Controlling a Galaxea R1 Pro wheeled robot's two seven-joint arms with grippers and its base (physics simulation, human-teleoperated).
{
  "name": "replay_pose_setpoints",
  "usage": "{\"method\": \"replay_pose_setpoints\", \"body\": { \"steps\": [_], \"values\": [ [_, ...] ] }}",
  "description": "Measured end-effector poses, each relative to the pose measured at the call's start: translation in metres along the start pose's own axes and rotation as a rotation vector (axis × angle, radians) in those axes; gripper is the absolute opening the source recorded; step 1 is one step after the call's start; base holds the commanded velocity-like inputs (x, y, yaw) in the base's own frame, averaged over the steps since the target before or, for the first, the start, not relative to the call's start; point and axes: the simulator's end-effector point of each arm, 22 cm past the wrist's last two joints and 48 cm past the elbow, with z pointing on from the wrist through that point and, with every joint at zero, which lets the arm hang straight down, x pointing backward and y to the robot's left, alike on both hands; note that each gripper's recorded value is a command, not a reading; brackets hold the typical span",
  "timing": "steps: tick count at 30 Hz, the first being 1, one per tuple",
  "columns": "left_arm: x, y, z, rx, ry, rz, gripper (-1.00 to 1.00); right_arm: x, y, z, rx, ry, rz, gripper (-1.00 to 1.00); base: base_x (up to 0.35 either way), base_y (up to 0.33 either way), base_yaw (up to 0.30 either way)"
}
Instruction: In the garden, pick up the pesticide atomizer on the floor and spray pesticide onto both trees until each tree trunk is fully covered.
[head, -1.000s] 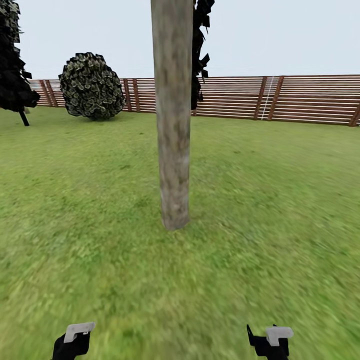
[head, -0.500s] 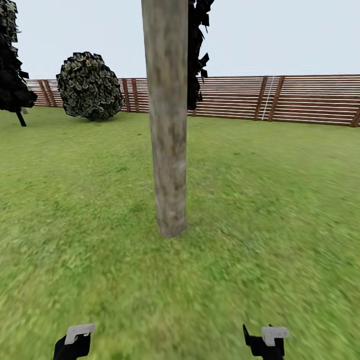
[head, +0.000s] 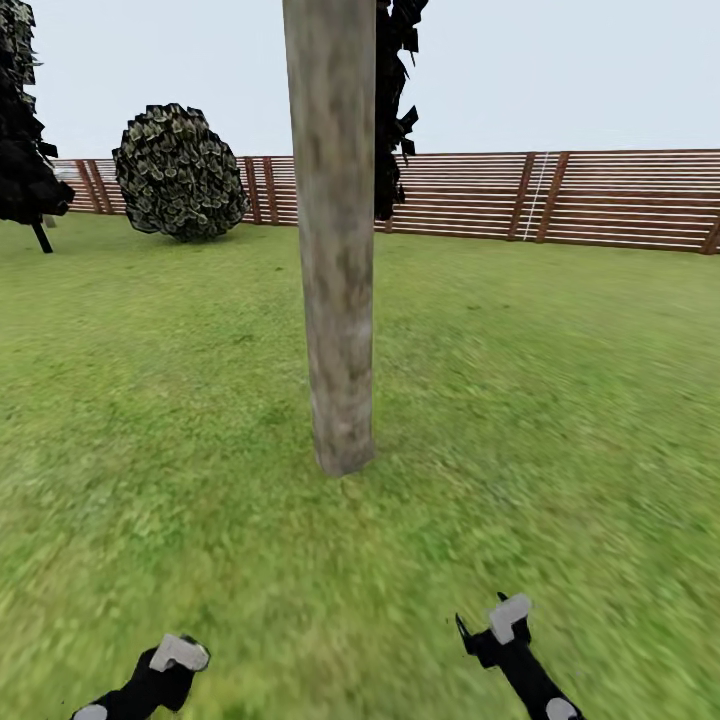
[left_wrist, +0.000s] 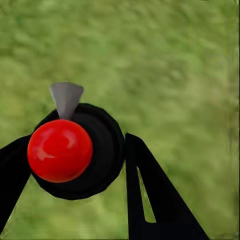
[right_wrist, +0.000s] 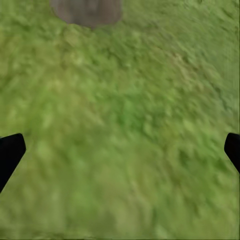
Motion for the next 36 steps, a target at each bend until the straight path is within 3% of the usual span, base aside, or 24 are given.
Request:
{"method": "replay_pose_setpoints", "body": {
  "steps": [2, 4, 6, 7, 8, 9, 14, 18, 29, 30, 32, 34, 36],
  "values": [
    [-0.024, -0.006, 0.003, 0.111, -0.005, 0.054, -1.0, -0.004, 0.019, 0.008, -0.112, 0.05, -0.1, 1.0, 0.0, 0.0, 0.0],
    [-0.042, -0.015, 0.005, 0.199, -0.005, 0.101, -1.0, -0.013, 0.034, 0.015, -0.207, 0.071, -0.156, 1.0, 0.0, 0.0, 0.0],
    [-0.057, -0.022, 0.005, 0.274, 0.004, 0.158, -1.0, -0.031, 0.044, 0.021, -0.292, 0.069, -0.194, 1.0, 0.0, 0.0, 0.0],
    [-0.067, -0.026, 0.004, 0.332, 0.027, 0.216, -1.0, -0.048, 0.053, 0.025, -0.367, 0.059, -0.217, 1.0, 0.0, 0.0, 0.0],
    [-0.069, -0.027, 0.004, 0.35, 0.041, 0.24, -1.0, -0.054, 0.056, 0.026, -0.393, 0.055, -0.226, 1.0, 0.0, 0.0, 0.0],
    [-0.073, -0.029, 0.003, 0.402, 0.099, 0.302, -1.0, -0.074, 0.065, 0.028, -0.48, 0.039, -0.245, 1.0, 0.0, 0.0, 0.0],
    [-0.083, -0.038, -0.004, 0.509, 0.184, 0.391, -1.0, -0.105, 0.083, 0.025, -0.645, 0.017, -0.293, 1.0, 0.0, 0.0, 0.0],
    [-0.088, -0.04, -0.008, 0.543, 0.205, 0.424, -1.0, -0.113, 0.092, 0.022, -0.697, 0.011, -0.308, 1.0, 0.0, 0.0, 0.0],
    [-0.077, -0.04, -0.01, 0.56, 0.256, 0.491, -1.0, -0.125, 0.114, 0.021, -0.733, -0.011, -0.303, 1.0, 0.0, 0.0, 0.0],
    [-0.075, -0.043, -0.01, 0.566, 0.263, 0.503, -1.0, -0.126, 0.118, 0.021, -0.738, -0.015, -0.302, -1.0, 0.0, 0.0, 0.0],
    [-0.074, -0.051, -0.009, 0.581, 0.271, 0.523, -1.0, -0.131, 0.129, 0.021, -0.75, -0.025, -0.299, -1.0, 0.0, 0.0, 0.0],
    [-0.077, -0.088, -0.004, 0.635, 0.262, 0.558, -1.0, -0.136, 0.183, 0.009, -0.856, -0.04, -0.386, -1.0, 0.0, 0.0, 0.0],
    [-0.075, -0.096, -0.004, 0.649, 0.273, 0.587, -1.0, -0.144, 0.193, 0.008, -0.867, -0.057, -0.391, -1.0, 0.0, 0.0, 0.0]
  ]
}}
